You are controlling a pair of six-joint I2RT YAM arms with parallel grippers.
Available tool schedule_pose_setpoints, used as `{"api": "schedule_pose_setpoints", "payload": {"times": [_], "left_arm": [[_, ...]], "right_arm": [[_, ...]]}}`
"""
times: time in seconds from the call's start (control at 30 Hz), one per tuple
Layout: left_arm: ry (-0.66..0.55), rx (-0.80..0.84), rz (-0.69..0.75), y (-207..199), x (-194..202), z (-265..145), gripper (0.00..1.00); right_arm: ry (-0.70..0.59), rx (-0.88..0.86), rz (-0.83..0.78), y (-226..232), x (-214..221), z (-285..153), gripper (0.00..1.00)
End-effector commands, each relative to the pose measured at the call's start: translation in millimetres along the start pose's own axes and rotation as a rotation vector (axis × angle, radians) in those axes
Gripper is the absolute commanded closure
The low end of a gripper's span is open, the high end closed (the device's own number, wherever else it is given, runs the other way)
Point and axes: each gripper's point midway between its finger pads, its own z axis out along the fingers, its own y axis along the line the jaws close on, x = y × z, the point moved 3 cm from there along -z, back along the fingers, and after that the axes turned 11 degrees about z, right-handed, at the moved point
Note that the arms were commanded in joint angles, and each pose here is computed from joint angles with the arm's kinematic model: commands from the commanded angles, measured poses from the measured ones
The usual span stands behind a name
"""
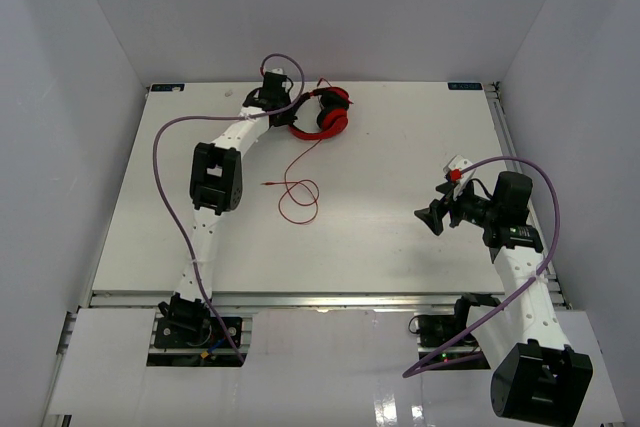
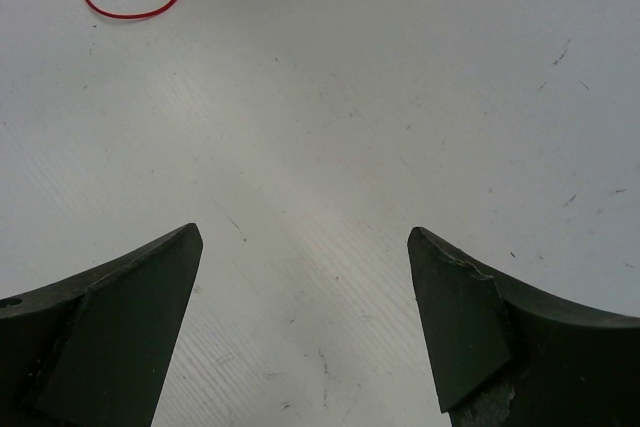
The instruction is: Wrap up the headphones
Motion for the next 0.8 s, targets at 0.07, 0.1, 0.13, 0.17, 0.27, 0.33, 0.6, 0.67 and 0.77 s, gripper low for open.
{"api": "schedule_pose_setpoints", "payload": {"times": [0.07, 0.1, 0.13, 0.17, 0.27, 0.33, 0.6, 0.67, 0.77], "left_arm": [[0.022, 0.012, 0.021, -6, -9, -50, 1.00], [-0.004, 0.022, 0.025, -7, -20, -66, 1.00], [-0.024, 0.034, 0.038, -8, -27, -80, 1.00], [-0.015, 0.036, 0.052, -6, -20, -91, 1.00], [-0.162, 0.040, 0.055, -8, -57, -187, 1.00], [-0.163, -0.010, 0.070, 2, -34, -216, 1.00], [-0.225, 0.093, 0.168, -2, 32, -337, 1.00], [-0.214, 0.243, 0.209, -16, 54, -358, 1.00], [-0.186, 0.374, 0.253, -27, 73, -385, 1.00]], "right_arm": [[-0.034, -0.216, -0.125, 35, 1, -4, 0.10], [-0.037, -0.264, -0.162, 44, 5, -5, 0.10], [-0.032, -0.283, -0.198, 49, 7, -6, 0.10], [-0.019, -0.281, -0.232, 50, 7, -5, 0.10], [-0.038, -0.188, -0.266, 38, -17, -2, 0.10], [-0.075, -0.168, -0.271, 33, -41, 3, 0.10], [-0.180, -0.536, -0.448, 77, -118, 21, 0.10], [-0.232, -0.600, -0.527, 82, -132, 20, 0.10], [-0.264, -0.627, -0.501, 77, -162, 28, 0.10]]}}
